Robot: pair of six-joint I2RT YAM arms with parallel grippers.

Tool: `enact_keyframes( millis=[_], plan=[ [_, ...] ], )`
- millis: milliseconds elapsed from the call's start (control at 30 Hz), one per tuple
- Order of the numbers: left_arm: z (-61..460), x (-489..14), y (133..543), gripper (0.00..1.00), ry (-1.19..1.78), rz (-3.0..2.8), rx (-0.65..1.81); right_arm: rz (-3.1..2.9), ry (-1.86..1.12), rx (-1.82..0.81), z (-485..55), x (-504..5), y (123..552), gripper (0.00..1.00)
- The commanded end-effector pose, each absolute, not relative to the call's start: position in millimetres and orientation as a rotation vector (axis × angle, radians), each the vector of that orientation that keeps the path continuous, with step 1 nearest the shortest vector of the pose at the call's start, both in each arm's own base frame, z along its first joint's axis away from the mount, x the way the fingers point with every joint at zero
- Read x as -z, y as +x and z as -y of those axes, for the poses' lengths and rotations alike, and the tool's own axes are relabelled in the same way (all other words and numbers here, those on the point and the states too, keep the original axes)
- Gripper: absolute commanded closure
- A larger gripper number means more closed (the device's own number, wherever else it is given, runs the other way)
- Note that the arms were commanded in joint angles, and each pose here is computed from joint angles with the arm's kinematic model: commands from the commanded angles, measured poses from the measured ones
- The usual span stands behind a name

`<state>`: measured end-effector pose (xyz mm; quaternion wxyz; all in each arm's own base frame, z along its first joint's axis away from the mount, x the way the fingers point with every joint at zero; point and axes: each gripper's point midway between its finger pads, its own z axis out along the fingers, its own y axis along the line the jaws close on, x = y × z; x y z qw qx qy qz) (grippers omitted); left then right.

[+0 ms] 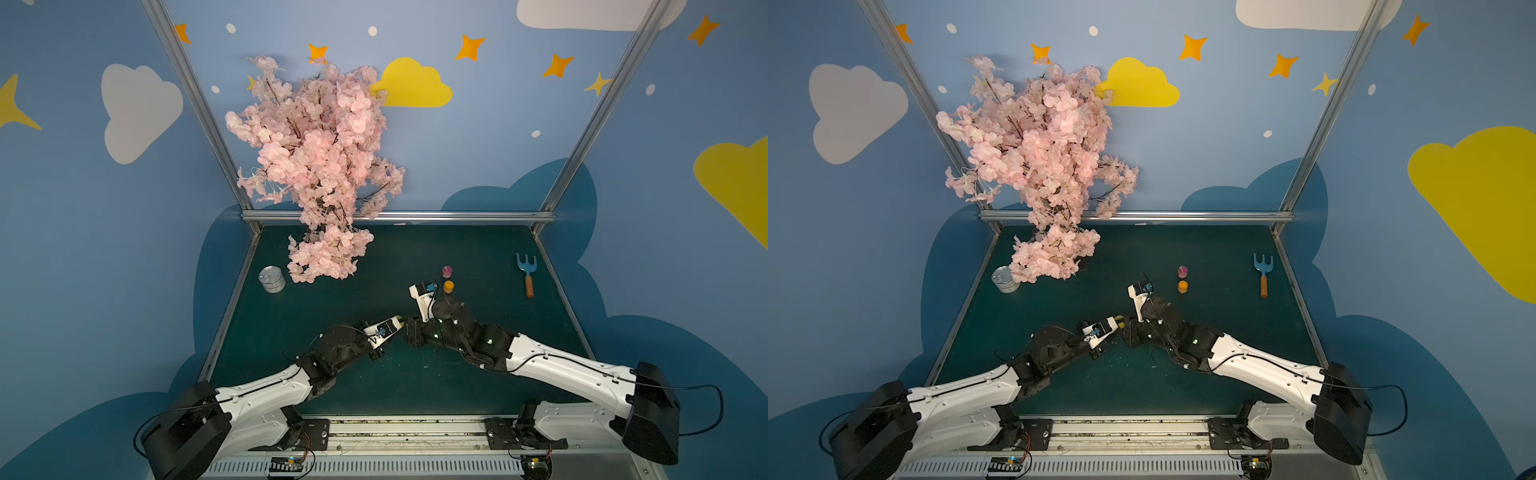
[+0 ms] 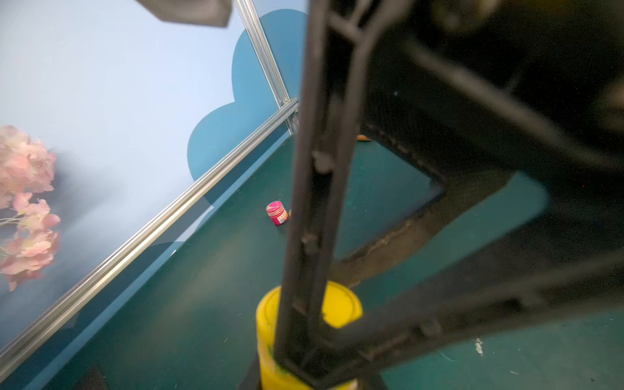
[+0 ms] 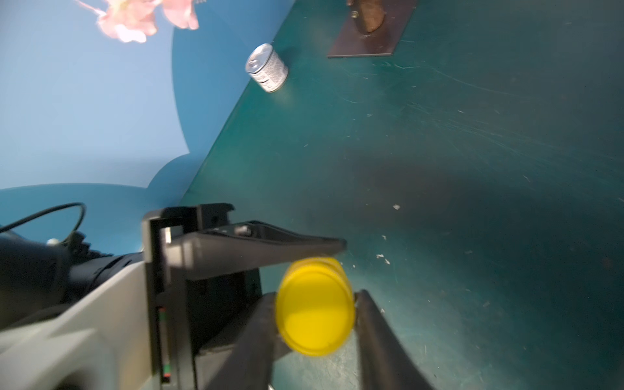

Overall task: Close the paint jar lid
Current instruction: Screw the lid onto the paint jar.

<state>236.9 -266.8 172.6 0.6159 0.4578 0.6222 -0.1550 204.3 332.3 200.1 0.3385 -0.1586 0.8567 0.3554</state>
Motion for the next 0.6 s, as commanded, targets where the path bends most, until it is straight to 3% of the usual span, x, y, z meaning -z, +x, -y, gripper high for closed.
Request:
enact_keyframes(
  millis=[0, 33, 133, 333, 567],
  plan=[
    [265.5, -192.7, 242.9, 0.69, 1.012, -1.377, 0.327, -2.268, -0.332, -0.776, -300.2, -185.6, 211.1, 0.29],
    [266.4, -190.7, 243.7, 0.69, 1.017, -1.384, 0.330, -2.257, -0.339, -0.769, -295.7, -186.5, 209.4, 0.22],
    [268.7, -185.8, 245.1, 0.69, 1.027, -1.398, 0.344, -2.228, -0.323, -0.752, -280.2, -187.2, 206.7, 0.16],
    [273.1, -184.8, 241.9, 0.69, 1.027, -1.401, 0.435, -2.093, -0.408, -0.709, -252.7, -186.2, 198.8, 0.16],
    [302.4, -188.1, 197.9, 0.69, 1.235, -1.327, 0.745, -1.812, -0.760, -0.687, -255.1, -208.8, 185.1, 0.16]
  ],
)
